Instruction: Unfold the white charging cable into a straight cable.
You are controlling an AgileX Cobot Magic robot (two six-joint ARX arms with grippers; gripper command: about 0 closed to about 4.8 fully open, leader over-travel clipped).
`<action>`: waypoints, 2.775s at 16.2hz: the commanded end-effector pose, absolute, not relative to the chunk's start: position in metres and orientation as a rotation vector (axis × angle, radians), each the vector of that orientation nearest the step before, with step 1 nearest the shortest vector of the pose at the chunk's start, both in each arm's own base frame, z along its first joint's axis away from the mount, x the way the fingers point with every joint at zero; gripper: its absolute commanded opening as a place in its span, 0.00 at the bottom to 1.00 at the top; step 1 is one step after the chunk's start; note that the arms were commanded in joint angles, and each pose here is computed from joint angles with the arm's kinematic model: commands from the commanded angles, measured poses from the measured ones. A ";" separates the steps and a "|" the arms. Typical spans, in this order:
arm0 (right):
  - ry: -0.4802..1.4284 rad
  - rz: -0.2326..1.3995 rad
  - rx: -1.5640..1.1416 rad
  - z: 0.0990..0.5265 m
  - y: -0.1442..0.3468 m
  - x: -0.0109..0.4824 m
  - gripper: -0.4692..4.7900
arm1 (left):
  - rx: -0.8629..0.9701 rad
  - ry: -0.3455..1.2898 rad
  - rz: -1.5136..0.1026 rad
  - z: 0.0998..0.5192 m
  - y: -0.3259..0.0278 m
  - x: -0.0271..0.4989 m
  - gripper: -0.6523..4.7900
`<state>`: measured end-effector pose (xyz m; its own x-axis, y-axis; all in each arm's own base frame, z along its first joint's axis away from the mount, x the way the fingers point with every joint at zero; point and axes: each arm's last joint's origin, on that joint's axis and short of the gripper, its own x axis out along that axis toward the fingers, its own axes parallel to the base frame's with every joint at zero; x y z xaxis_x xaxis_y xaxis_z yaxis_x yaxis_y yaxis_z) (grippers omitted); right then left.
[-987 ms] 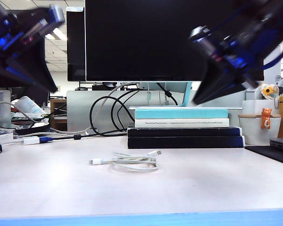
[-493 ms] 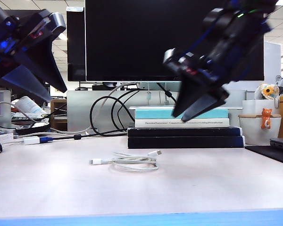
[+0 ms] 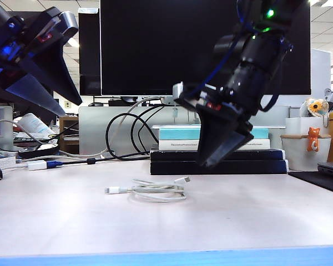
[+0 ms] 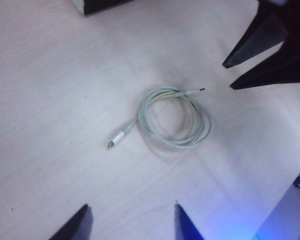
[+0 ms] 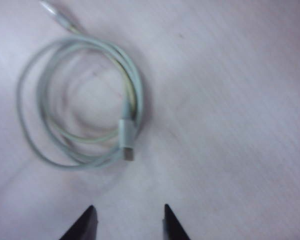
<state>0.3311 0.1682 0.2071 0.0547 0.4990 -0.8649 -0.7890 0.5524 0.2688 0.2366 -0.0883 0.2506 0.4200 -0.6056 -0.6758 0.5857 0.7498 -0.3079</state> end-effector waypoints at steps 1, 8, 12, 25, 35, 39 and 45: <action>1.102 1.013 -0.319 0.209 0.173 0.334 0.41 | -0.029 0.844 -0.755 0.253 -0.089 0.237 0.52; 1.062 1.035 -0.376 0.202 0.200 0.337 0.42 | -0.032 0.867 -0.757 0.251 -0.088 0.235 0.52; 1.078 0.988 -0.442 0.196 0.209 0.342 0.42 | -0.034 0.896 -0.753 0.250 -0.088 0.233 0.52; 1.105 0.986 -0.473 0.194 0.207 0.339 0.42 | -0.040 0.894 -0.765 0.250 -0.088 0.233 0.52; 1.143 1.005 -0.455 0.182 0.214 0.338 0.37 | -0.042 0.884 -0.772 0.250 -0.088 0.234 0.52; 1.137 0.982 -0.478 0.178 0.216 0.340 0.19 | -0.042 0.885 -0.772 0.250 -0.088 0.234 0.52; 1.131 0.962 -0.493 0.179 0.215 0.341 0.08 | -0.041 0.884 -0.772 0.250 -0.088 0.234 0.52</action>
